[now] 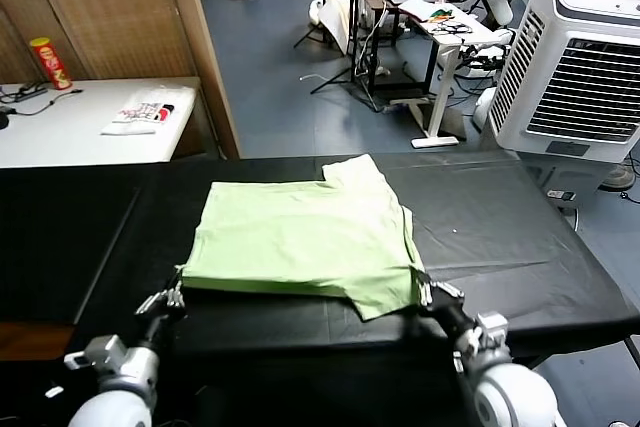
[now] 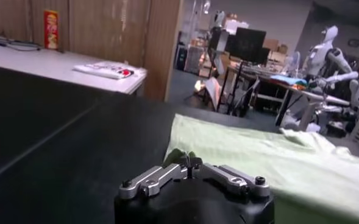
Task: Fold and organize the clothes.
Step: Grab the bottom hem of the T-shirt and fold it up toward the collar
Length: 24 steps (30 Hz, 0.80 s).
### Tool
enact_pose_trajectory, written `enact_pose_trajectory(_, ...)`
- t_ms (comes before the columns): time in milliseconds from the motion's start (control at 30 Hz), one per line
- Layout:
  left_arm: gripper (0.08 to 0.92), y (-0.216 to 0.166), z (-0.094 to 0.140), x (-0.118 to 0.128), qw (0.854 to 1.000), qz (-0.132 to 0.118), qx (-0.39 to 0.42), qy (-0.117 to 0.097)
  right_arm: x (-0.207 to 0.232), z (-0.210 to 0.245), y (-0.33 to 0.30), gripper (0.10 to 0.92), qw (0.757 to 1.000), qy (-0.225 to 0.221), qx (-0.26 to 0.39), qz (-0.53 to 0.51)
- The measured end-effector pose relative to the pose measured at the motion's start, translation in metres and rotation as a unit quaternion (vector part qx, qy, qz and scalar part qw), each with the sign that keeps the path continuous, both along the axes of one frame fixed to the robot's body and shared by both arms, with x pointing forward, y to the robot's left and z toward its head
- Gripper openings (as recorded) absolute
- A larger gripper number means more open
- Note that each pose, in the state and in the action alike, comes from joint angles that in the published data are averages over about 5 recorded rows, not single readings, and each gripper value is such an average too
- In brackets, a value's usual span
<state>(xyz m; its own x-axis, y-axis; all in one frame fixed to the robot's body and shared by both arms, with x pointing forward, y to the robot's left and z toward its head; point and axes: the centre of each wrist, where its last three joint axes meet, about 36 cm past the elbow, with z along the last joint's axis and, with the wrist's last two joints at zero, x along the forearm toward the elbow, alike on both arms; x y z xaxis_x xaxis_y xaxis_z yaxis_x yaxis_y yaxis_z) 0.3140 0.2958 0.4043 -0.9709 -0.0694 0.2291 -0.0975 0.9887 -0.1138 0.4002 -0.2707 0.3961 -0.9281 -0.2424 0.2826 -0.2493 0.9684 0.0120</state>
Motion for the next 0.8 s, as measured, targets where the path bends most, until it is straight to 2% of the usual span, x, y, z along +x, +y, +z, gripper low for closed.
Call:
enact_pose_trajectory(367,0.126,0.010,-0.023,0.037,0.999,0.001,0.038,0.010,0.045,-0.013,0.007,0.142,1.000,-0.011,0.001,0.005)
enact_pose_trajectory(467,0.126,0.012,-0.027,0.044,0.999,0.002,0.040,0.012,0.048,-0.013,0.009,0.254,1.000,-0.016,0.007,0.012)
enact_pose_trajectory(600,0.148,0.014,-0.028,0.051,0.999,0.005,0.041,0.011,0.044,-0.010,0.005,0.471,1.000,-0.019,0.000,0.011)
enact_pose_trajectory(700,0.265,0.014,-0.026,0.053,0.999,0.007,0.040,0.009,0.034,-0.005,-0.001,0.620,1.000,-0.020,-0.014,0.005)
enact_pose_trajectory(800,0.433,0.015,-0.024,0.052,0.999,0.007,0.041,0.009,0.019,0.004,-0.006,0.748,0.999,-0.021,-0.024,0.005)
